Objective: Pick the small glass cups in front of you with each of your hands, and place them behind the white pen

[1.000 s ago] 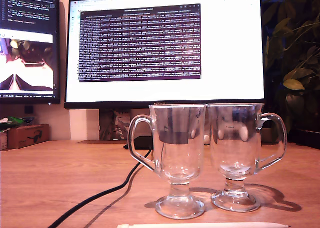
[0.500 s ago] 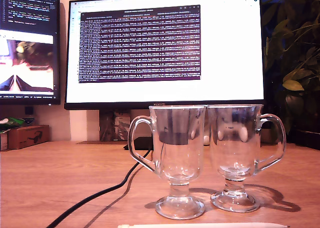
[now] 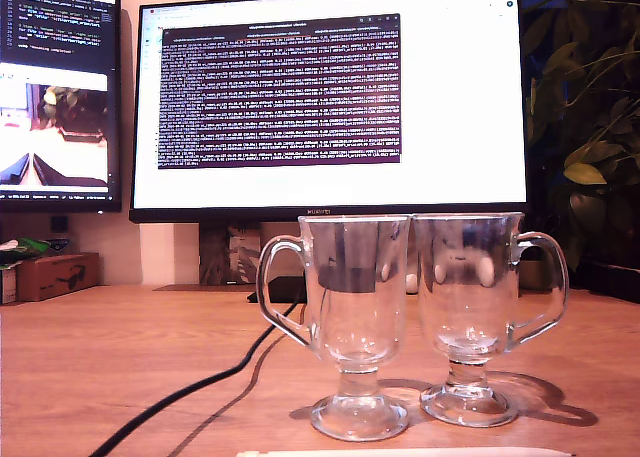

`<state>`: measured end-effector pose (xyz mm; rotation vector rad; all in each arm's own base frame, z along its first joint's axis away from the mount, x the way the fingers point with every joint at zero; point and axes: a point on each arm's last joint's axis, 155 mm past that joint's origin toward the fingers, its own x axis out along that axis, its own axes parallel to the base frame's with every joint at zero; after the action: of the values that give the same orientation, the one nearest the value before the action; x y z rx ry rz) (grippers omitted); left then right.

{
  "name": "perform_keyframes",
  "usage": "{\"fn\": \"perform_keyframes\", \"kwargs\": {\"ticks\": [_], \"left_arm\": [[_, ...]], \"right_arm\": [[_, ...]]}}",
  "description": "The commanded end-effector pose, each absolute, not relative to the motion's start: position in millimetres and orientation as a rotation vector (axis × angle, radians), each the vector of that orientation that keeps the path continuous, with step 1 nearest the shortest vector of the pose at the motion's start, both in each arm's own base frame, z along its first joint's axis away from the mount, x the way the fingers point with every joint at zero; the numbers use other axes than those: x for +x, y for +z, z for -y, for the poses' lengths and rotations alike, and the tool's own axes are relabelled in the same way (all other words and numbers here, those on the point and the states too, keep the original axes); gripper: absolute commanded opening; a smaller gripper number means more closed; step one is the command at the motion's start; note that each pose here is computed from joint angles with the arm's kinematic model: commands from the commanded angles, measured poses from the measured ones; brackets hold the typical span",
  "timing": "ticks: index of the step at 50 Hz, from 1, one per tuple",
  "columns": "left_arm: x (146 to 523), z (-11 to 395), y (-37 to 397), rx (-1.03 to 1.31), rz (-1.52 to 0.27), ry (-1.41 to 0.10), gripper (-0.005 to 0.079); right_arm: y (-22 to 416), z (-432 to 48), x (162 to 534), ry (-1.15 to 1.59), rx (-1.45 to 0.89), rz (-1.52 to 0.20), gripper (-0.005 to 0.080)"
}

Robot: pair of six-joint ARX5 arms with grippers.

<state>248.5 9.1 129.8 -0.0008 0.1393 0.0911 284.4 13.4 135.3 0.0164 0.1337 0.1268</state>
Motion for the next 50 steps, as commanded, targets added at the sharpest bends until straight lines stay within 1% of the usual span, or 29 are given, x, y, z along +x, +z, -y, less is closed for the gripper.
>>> {"fn": "perform_keyframes", "kwargs": {"ticks": [1,13,27,34,43,50], "left_arm": [[249.5,-8.3,118.3,0.001,-0.154,0.085,-0.0019],[249.8,-5.4,118.7,-0.001,-0.152,0.069,-0.0019],[250.4,-4.7,122.6,-0.011,-0.136,0.066,-0.0019],[250.2,-4.3,121.2,-0.03,-0.141,0.065,-0.0019],[248.2,-3.6,109.2,-0.027,-0.189,0.062,-0.0019],[247.1,-3.7,104.4,-0.023,-0.21,0.063,-0.0019]], "right_arm": [[136.5,-15.4,282.4,0.135,0.009,-0.117,0.0],[160.4,-16.4,275.7,0.136,-0.004,-0.026,0.0],[185.6,-17.6,257.6,0.134,-0.009,0.076,0.0],[169.6,-9.5,251.3,0.086,-0.002,0.02,0.0],[133.9,-4.0,249.6,0.055,0.012,-0.127,0.0],[126.8,-4.1,248.2,0.052,0.049,-0.16,0.0]]}}
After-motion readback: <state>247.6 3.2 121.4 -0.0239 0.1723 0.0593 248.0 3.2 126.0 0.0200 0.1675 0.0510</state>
